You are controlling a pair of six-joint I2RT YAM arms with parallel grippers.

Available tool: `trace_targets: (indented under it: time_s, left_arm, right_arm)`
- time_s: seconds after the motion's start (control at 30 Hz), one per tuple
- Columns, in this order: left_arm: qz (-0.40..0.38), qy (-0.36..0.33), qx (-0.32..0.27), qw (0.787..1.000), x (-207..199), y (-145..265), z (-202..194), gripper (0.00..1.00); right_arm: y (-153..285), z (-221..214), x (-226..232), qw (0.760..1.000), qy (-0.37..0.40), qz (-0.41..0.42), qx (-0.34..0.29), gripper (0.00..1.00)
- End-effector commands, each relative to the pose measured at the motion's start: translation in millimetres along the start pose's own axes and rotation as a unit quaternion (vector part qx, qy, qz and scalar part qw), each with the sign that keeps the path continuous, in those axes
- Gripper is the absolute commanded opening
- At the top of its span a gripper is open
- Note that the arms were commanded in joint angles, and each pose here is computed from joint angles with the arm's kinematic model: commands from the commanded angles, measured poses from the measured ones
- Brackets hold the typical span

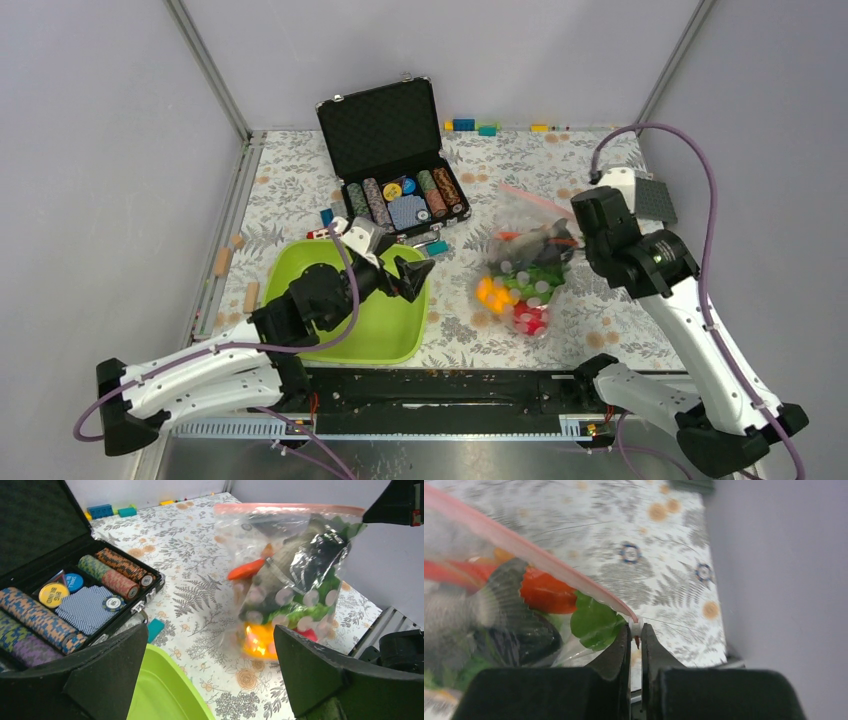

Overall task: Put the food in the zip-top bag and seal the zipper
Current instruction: Place the zipper food storage bag at the center of the board, then reset both arms

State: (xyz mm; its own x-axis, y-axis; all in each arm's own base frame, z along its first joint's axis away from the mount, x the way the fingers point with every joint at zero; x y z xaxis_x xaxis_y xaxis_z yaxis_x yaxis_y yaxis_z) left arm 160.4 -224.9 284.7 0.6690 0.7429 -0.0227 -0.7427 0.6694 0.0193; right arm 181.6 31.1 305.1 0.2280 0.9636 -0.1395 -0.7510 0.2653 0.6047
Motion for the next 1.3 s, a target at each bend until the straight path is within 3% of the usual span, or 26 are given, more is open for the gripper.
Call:
trace_targets:
  time_s: [0.0,0.1,0.27,0.4,0.47,0.57,0.63,0.67,0.83,0.97,1.1,1.27]
  left_arm:
    - [0.06,0.034,-0.019,0.997,16.9,11.6,17.5,0.99]
    - [0.128,0.047,0.004,0.991,35.2,21.7,7.5,0.99]
    - [0.241,0.078,0.024,0.967,62.4,39.1,-9.8,0.99]
    - [0.296,0.092,0.043,0.95,74.4,50.7,-23.8,0.99]
    - [0.312,0.097,0.045,0.944,78.1,54.7,-26.3,0.99]
    - [0.319,0.104,0.046,0.941,79.8,57.4,-27.2,0.99]
    - [0.325,0.112,0.046,0.938,80.6,59.5,-26.6,0.99]
    - [0.326,0.116,0.045,0.937,80.9,60.6,-25.8,0.99]
    - [0.338,0.129,0.048,0.931,85.5,72.2,-23.3,0.99]
    - [0.34,0.151,0.049,0.927,88.2,85.6,-17.5,0.99]
    - [0.335,0.183,0.045,0.923,90.6,102.0,-8.6,0.99]
    - [0.333,0.209,0.047,0.918,94.8,122.8,1.4,0.99]
  right_arm:
    - [-18.6,2.4,-56.0,0.98,-0.067,-0.187,-0.013,0.0]
    - [-28.5,-11.2,-81.8,0.961,-0.107,-0.255,0.016,0.04]
    - [-47.1,-35.6,-85.0,0.942,-0.153,-0.295,0.044,0.17]
    - [-57.5,-60.4,-94.7,0.913,-0.172,-0.365,0.066,0.27]
    - [-58.7,-64.7,-98.9,0.901,-0.172,-0.392,0.069,0.41]
    - [-52.9,-61.9,-104.2,0.887,-0.174,-0.422,0.066,0.78]
    - [-45.8,-55.4,-106.0,0.884,-0.186,-0.425,0.059,0.96]
    - [-42.1,-51.8,-106.0,0.887,-0.191,-0.417,0.057,0.99]
    - [-31.9,-38.3,-93.4,0.925,-0.223,-0.303,0.043,1.0]
    - [-24.8,-30.7,-63.4,0.955,-0.271,-0.119,-0.001,1.0]
    - [-5.4,-17.2,-39.6,0.945,-0.306,0.048,-0.101,1.0]
    - [22.4,-12.8,-30.2,0.929,-0.307,0.142,-0.154,1.0]
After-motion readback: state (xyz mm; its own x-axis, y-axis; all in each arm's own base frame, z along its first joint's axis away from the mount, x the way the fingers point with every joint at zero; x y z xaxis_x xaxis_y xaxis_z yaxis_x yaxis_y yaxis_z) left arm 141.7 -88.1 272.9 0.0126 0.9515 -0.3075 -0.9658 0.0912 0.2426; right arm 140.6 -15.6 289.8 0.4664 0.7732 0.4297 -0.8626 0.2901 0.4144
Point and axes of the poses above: each gripper's point midway between its finger pads, its own y axis back along the fingers, its own x axis along the line the jaws close on, z = x × y, the point moved 5 cm from there along y, back along the fingers, and after that the axes turned 11 degrees about -y, right-handed, at the moved point
